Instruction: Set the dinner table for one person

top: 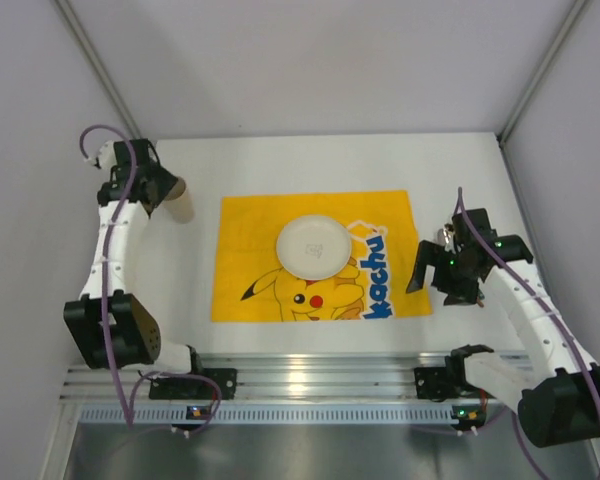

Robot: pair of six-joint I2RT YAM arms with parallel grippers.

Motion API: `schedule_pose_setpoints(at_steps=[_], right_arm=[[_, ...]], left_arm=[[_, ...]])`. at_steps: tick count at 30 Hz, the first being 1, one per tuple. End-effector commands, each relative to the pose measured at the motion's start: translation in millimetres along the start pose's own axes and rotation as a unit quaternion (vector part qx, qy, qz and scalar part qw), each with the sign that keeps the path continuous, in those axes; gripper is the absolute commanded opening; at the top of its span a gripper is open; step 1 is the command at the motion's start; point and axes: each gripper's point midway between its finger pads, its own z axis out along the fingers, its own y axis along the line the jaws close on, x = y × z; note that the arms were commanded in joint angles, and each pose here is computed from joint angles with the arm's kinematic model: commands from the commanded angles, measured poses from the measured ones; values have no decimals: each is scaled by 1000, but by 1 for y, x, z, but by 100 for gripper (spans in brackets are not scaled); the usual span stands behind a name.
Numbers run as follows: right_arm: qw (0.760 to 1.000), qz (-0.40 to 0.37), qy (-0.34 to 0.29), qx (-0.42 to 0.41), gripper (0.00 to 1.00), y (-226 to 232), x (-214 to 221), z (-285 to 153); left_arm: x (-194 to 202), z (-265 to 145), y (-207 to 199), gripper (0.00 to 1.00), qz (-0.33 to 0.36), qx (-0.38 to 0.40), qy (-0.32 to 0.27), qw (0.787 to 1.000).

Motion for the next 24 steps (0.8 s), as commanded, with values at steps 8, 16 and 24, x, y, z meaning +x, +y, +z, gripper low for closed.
schedule_pose_setpoints(at_steps=[8, 16, 24], right_arm=[[999, -11, -31, -13, 100, 6, -11, -5], [1000, -18, -25, -5, 100, 4, -12, -4], [1000, -17, -17, 0, 100, 2, -12, 2]], left_arm=[[-12, 66, 90, 63, -31, -128, 54, 990], [-24, 86, 71, 58, -36, -82, 40, 995], [-44, 61, 57, 57, -54, -37, -7, 998]])
